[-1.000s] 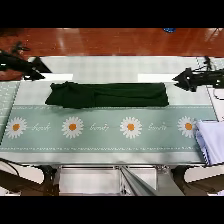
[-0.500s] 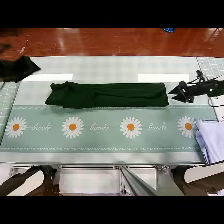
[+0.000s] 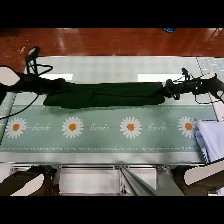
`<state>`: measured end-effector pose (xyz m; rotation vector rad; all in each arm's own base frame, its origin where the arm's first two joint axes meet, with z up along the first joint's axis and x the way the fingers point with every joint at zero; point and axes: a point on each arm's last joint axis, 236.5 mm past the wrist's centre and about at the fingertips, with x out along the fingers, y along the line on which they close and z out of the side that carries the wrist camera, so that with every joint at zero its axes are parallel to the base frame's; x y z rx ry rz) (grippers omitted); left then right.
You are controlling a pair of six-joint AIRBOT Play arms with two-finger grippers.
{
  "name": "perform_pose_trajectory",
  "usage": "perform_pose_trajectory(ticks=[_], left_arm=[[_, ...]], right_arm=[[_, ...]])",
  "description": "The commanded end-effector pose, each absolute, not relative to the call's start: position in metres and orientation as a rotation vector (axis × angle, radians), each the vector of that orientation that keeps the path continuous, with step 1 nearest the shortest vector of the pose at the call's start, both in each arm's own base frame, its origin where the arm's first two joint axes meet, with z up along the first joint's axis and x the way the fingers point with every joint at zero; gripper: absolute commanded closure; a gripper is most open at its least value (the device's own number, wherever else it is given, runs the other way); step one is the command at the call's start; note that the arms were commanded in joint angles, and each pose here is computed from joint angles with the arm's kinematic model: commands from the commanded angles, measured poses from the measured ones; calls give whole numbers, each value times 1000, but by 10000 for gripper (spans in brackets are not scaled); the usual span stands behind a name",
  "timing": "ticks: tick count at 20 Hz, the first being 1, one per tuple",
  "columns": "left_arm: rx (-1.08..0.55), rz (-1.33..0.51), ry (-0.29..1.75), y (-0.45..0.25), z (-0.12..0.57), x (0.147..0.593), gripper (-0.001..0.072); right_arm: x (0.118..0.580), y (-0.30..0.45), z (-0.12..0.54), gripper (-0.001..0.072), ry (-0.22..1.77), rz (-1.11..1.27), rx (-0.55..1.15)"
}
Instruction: Fold the shirts.
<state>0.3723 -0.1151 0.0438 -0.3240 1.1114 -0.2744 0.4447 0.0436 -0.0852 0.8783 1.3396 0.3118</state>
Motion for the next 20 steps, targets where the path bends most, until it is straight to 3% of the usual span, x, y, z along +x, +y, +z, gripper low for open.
perform_pose_trajectory(ticks=[1,5,9,15,20], left_arm=[[-287,-326,1157,-142,25,368,675],[-236,-528,1101,-225,16,376,681],[-176,-705,1202,-338,-19,363,681],[-16,-941,1390,-468,-67,298,681],[-79,-1037,1502,-520,-77,239,682]], right_arm=[[420,32,-53,692,1353,348,764],[364,30,6,692,1269,327,620],[313,50,64,692,1106,325,579],[272,73,138,692,900,345,556],[271,91,160,692,835,423,605]])
